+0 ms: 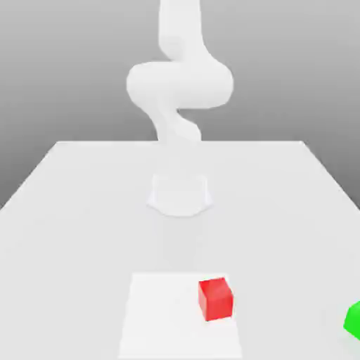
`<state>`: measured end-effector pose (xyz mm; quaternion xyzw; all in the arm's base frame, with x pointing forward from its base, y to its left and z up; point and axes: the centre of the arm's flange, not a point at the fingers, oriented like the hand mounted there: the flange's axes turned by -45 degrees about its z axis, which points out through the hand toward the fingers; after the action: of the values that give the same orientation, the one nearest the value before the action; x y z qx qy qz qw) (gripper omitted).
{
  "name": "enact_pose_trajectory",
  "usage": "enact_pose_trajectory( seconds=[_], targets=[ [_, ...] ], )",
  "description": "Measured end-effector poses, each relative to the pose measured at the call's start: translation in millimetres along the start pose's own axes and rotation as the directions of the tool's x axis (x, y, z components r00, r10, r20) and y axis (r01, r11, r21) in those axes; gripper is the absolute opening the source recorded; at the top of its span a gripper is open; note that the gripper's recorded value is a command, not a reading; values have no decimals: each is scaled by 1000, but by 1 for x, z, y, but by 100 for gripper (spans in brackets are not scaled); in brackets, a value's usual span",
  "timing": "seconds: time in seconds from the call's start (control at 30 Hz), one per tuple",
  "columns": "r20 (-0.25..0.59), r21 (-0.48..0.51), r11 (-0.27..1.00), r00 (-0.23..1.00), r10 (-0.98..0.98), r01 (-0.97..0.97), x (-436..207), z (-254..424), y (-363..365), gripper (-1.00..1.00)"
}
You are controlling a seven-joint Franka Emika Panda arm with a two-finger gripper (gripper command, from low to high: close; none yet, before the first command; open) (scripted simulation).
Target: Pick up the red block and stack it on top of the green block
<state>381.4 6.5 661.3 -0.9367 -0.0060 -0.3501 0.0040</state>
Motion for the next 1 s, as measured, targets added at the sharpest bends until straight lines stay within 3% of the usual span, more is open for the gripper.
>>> enact_pose_trajectory(
  seconds=[0.33, 0.63, 0.87, 0.9, 1.0],
  targets=[
    [339, 60, 994, 935, -107, 92, -95, 218, -31, 0],
    [597, 133, 977, 774, -212, 165, -250, 338, -55, 0],
    [639, 146, 974, 735, -226, 173, -319, 394, -56, 0],
    [639, 146, 974, 735, -226, 173, -324, 399, -56, -100],
    [639, 146, 974, 735, -226, 173, -324, 399, -56, -100]
  ],
)
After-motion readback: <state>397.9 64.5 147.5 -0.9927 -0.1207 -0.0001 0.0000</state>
